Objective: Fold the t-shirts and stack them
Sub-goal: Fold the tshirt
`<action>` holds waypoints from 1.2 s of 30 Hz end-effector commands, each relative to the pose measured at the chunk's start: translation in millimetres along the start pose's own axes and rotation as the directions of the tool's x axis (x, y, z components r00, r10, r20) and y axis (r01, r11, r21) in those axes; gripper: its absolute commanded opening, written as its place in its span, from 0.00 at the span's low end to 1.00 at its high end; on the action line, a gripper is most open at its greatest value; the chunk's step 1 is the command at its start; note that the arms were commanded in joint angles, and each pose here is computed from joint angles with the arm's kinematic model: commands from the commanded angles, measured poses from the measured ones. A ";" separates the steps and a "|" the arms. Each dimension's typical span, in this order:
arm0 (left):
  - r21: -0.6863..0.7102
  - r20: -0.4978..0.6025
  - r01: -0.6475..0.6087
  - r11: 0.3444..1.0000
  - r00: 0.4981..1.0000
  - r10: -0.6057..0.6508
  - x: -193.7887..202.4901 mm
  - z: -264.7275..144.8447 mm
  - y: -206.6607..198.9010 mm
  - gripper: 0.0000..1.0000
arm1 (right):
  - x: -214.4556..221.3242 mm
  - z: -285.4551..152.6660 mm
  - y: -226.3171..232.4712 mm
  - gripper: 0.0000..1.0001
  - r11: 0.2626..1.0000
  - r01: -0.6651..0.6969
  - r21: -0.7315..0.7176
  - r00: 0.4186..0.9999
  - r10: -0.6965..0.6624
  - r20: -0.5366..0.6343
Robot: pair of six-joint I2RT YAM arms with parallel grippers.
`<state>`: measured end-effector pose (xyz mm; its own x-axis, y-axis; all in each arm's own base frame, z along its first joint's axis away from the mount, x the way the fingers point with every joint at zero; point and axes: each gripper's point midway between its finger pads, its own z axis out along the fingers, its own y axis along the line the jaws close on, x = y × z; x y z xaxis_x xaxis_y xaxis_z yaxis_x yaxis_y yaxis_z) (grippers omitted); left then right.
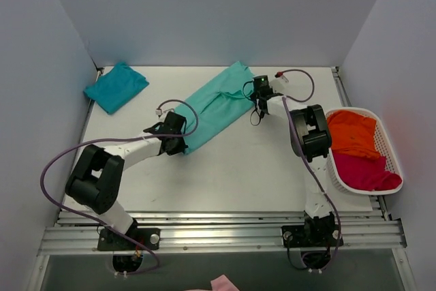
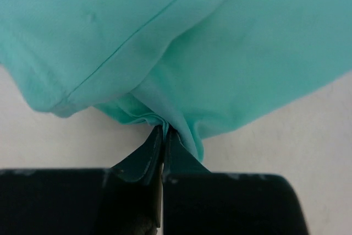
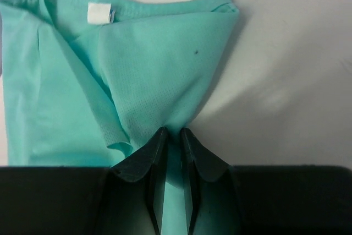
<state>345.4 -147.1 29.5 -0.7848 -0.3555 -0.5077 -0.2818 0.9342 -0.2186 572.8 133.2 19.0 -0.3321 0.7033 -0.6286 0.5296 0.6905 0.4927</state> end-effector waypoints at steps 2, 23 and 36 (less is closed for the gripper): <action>0.079 0.055 -0.045 0.996 0.998 0.041 43.1 -49.0 -45.0 0.02 | 8.7 13.4 -10.6 0.14 0.992 0.093 0.082 0.994 -0.088 -0.066; 0.446 0.284 -0.306 0.841 0.940 0.191 72.8 -209.2 -211.5 0.94 | -110.3 -102.8 -46.8 0.85 0.963 0.184 0.196 0.952 -0.224 0.208; 0.217 0.248 -0.129 0.968 0.966 0.074 97.8 -123.8 -49.2 0.95 | 10.3 -257.5 -102.2 0.78 0.979 0.108 -0.170 0.991 -0.092 0.099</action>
<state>218.6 -239.2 125.3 -0.6260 -0.2534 -0.7375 0.0224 0.9395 -0.3418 328.2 93.8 97.3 -0.3583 0.5649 -0.7433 0.4064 0.8112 0.4205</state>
